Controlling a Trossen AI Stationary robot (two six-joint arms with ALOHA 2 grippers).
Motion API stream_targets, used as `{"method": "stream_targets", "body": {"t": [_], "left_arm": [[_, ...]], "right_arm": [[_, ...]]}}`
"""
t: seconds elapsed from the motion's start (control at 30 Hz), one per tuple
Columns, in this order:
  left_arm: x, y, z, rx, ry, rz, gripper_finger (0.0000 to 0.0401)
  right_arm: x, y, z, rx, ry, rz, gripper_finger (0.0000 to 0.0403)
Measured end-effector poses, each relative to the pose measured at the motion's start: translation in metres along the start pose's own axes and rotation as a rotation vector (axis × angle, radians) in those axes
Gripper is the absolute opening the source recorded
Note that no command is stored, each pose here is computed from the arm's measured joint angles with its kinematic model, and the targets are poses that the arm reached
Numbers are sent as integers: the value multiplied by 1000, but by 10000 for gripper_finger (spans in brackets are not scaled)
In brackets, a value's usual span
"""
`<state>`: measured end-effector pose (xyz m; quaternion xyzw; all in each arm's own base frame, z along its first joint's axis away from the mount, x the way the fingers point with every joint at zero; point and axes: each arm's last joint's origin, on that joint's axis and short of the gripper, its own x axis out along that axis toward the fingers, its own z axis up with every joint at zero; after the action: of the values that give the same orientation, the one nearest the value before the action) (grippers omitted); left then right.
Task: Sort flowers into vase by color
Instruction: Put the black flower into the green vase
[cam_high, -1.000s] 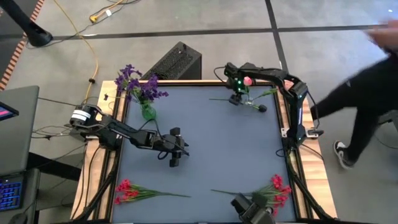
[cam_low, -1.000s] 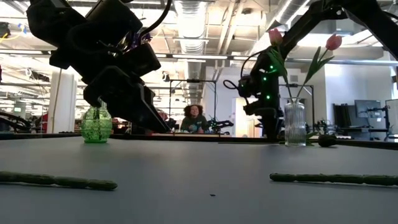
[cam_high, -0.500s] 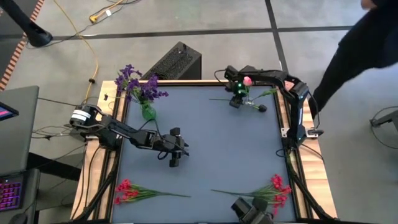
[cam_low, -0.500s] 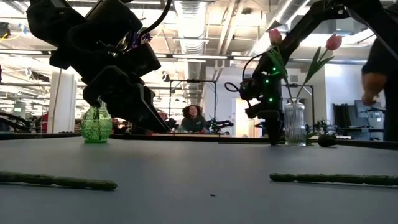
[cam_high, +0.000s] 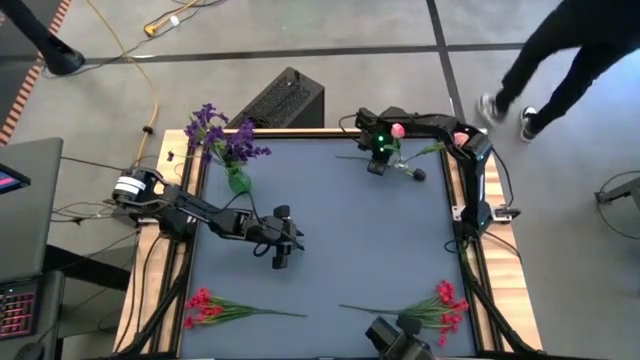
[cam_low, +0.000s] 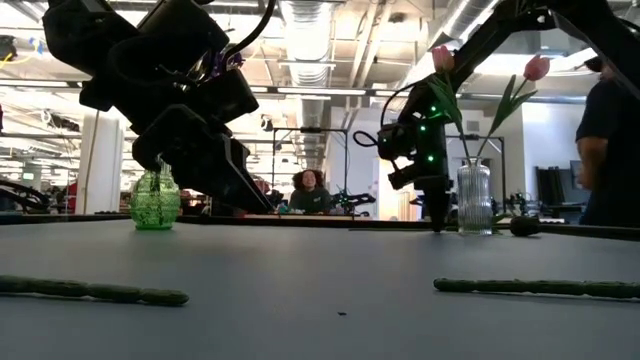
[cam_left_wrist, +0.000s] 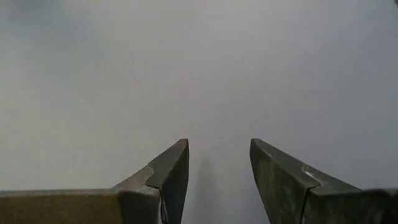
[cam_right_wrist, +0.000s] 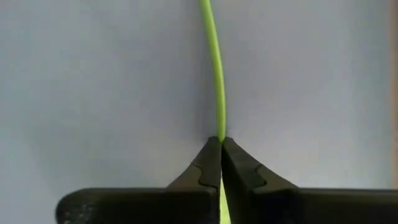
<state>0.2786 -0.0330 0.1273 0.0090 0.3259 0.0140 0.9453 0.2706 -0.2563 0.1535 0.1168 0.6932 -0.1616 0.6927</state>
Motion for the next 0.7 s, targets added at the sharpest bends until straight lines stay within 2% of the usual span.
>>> {"method": "stream_targets", "body": {"t": [0.2,0.4,0.7], "left_arm": [[0,0,0,-9,0,0,160],[0,0,0,-7,0,0,160],[0,0,0,-2,0,1,160]], "right_arm": [[-28,-11,18,-17,-85,-99,14],[-69,-18,37,-35,-189,-195,16],[-165,-6,71,-122,-408,-569,17]]}}
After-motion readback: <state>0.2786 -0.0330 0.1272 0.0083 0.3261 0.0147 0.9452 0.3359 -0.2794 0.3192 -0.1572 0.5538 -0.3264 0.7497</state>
